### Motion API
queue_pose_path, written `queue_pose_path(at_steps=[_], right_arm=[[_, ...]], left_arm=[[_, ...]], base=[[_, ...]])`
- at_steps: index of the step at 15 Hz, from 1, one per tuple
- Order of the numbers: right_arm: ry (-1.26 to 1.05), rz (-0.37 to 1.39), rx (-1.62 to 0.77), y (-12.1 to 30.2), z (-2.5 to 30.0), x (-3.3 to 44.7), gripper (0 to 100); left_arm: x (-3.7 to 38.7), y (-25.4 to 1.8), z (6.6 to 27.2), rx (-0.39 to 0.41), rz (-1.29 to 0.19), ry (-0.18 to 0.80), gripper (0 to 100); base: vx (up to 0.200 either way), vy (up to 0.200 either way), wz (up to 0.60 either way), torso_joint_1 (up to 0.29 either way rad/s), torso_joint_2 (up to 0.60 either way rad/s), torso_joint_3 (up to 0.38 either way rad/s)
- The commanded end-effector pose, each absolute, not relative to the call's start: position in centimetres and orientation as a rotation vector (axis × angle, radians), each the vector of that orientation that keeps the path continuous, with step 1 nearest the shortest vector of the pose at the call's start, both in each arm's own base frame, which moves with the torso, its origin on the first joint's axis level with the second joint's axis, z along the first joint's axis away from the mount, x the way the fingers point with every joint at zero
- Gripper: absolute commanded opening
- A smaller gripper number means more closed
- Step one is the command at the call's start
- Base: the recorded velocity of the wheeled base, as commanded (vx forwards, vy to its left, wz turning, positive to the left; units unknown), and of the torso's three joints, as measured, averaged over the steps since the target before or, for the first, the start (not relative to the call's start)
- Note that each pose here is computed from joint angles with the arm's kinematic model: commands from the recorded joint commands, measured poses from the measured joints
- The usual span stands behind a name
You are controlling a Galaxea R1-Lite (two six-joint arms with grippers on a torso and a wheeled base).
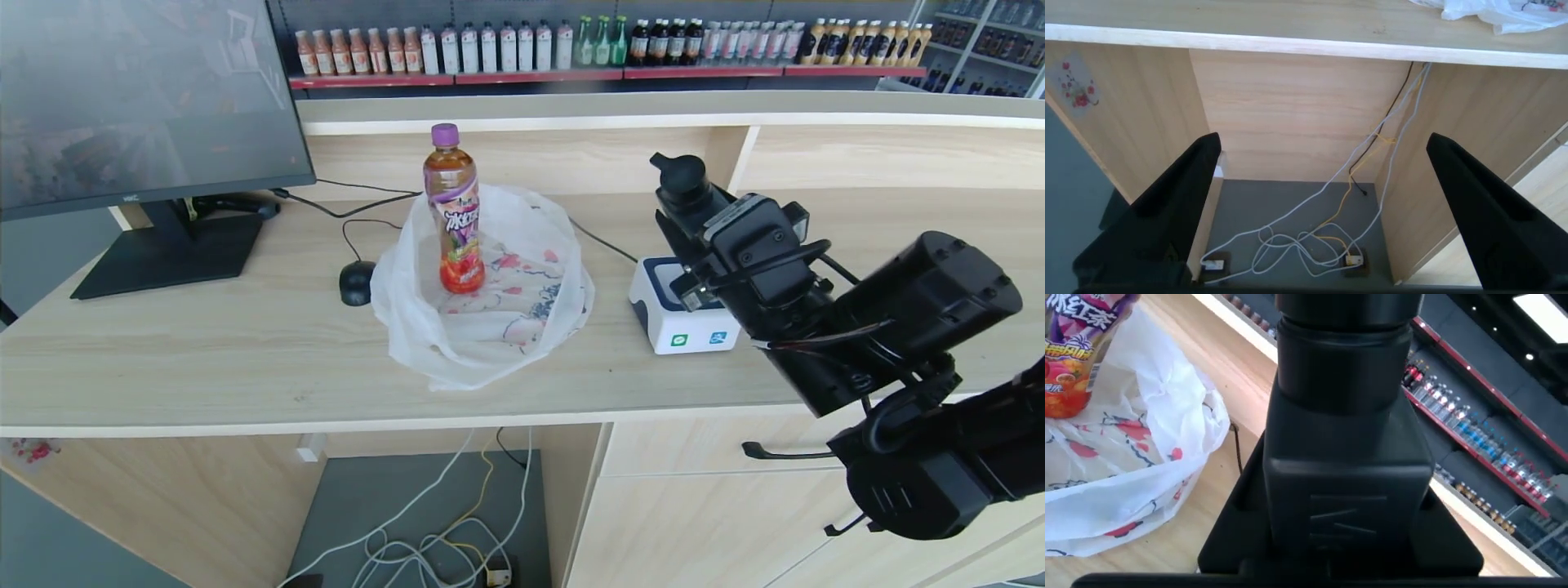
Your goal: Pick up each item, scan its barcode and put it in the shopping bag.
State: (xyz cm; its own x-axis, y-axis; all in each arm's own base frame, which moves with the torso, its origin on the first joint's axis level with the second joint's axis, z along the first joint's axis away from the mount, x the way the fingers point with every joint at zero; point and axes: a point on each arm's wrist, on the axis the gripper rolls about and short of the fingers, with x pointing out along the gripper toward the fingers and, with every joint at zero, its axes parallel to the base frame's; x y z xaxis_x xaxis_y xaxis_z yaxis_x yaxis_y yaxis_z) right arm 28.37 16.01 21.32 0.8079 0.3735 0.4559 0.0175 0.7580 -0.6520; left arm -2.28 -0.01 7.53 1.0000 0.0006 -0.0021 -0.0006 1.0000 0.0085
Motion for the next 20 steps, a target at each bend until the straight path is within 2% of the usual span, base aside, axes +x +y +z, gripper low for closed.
queue_pose_path(at_steps=[1,4,20], right_arm=[[-0.611,0.226,-0.733,15.7,20.7,29.0,0],[-0.628,0.237,-0.803,14.2,20.4,30.0,0],[-0.597,0.259,-0.861,15.5,18.1,32.0,0]], left_arm=[[-2.3,0.0,7.5,0.009,0.002,0.002,100],[-2.3,0.0,7.5,0.009,0.0,0.002,100],[-2.3,0.0,7.5,0.009,0.002,0.002,100]], base=[[0.0,0.0,0.0,0.0,0.0,0.0],[0.0,0.0,0.0,0.0,0.0,0.0],[0.0,0.0,0.0,0.0,0.0,0.0]])
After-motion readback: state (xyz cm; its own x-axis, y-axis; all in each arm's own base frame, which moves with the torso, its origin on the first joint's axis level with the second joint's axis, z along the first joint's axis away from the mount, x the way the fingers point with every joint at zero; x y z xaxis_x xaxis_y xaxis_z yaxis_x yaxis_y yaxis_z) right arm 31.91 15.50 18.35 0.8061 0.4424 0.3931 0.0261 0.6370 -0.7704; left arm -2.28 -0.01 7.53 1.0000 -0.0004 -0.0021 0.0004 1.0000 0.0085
